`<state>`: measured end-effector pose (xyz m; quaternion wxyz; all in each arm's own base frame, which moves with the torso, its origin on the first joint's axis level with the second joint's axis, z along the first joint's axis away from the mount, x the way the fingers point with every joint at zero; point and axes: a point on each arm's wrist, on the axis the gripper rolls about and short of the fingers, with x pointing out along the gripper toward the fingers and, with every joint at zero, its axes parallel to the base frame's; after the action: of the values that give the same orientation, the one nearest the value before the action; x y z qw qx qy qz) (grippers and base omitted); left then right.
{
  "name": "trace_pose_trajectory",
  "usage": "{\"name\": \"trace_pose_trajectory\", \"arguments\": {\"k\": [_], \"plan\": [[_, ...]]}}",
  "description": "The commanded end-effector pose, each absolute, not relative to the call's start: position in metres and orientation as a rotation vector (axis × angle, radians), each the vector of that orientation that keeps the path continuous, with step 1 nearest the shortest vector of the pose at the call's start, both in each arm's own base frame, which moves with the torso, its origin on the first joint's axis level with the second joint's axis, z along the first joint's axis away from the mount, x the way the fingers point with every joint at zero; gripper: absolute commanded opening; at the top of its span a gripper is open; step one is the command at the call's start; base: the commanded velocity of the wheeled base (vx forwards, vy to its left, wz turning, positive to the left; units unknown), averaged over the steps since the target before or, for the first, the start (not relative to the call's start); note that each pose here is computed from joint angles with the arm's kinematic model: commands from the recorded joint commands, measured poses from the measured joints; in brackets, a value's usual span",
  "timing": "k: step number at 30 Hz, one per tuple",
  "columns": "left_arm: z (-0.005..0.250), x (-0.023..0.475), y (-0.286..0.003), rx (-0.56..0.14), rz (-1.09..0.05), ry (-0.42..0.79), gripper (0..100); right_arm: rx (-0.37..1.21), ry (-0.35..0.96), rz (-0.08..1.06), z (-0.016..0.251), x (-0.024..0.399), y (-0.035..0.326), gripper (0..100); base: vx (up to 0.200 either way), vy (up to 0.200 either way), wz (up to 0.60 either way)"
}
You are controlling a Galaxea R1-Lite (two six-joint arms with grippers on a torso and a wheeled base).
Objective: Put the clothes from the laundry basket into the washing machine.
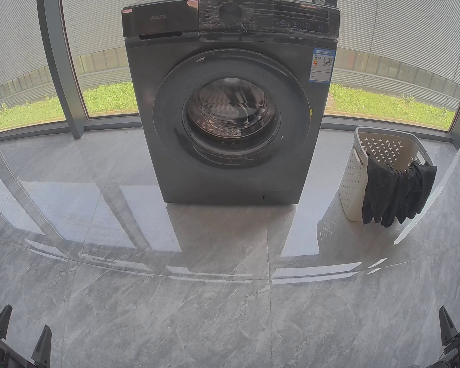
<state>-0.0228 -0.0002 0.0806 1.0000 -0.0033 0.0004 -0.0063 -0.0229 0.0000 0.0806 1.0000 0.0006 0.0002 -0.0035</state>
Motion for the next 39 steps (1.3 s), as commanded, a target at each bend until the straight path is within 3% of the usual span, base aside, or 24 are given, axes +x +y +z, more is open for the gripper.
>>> {"name": "trace_pose_trajectory", "arguments": {"k": [1, 32, 39], "plan": [[0.0753, -0.0228, -0.0002, -0.008, -0.012, 0.002, 100, 0.002, 0.006, -0.008, 0.0754, -0.0225, 0.0000, 100, 0.200, 0.000, 0.00], [0.0757, -0.0229, -0.0002, -0.011, -0.012, 0.000, 100, 0.002, 0.006, -0.008, 0.0754, -0.0225, 0.0000, 100, 0.200, 0.000, 0.00], [0.0757, -0.0229, -0.0002, -0.011, -0.012, 0.000, 100, 0.002, 0.006, -0.008, 0.0754, -0.0225, 0.0000, 100, 0.000, 0.000, 0.00]]}}
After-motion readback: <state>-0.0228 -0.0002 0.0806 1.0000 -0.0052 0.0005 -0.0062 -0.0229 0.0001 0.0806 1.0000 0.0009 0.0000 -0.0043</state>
